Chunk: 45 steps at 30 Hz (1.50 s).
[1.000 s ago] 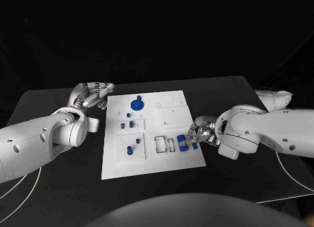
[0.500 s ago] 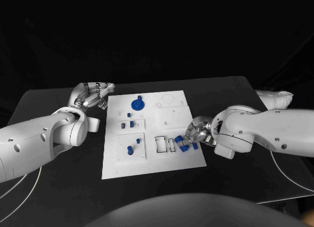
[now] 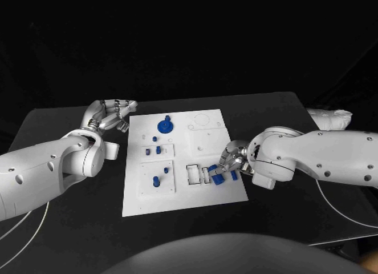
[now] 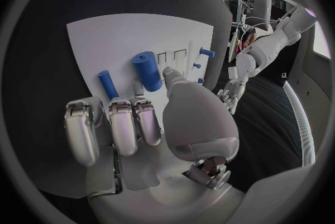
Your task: Assemble the parts on the task board
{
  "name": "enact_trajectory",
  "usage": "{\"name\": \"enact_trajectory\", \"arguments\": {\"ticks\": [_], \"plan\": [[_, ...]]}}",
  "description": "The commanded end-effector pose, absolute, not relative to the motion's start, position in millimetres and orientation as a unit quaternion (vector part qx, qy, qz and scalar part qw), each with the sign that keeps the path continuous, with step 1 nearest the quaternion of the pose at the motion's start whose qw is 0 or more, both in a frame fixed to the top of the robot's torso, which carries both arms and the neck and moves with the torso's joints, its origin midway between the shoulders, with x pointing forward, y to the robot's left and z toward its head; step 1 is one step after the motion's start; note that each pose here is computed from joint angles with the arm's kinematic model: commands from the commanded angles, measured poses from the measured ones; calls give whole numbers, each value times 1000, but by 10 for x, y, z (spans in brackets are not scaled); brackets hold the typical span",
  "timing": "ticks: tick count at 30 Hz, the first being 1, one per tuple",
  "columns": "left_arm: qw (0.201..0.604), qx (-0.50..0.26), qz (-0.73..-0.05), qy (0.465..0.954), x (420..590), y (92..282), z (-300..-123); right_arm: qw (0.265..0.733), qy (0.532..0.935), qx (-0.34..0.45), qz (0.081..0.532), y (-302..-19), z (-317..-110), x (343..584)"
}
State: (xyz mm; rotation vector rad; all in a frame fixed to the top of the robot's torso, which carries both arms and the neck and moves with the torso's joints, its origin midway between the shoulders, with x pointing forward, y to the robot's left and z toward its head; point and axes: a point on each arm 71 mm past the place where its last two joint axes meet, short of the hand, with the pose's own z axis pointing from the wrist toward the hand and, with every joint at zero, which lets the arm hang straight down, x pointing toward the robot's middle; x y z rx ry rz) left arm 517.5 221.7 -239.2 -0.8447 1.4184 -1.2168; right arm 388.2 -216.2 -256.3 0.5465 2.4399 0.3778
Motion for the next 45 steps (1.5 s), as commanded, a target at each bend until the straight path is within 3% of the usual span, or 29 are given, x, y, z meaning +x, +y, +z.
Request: {"name": "enact_trajectory", "arguments": {"ticks": [1, 45], "plan": [[513, -347, -515, 592, 5171, 2194, -2383, 283, 935, 196, 87, -2204, -2645, 3833], [513, -347, -514, 593, 5174, 2200, -2389, 285, 937, 179, 91, -2085, -2653, 3836]]}}
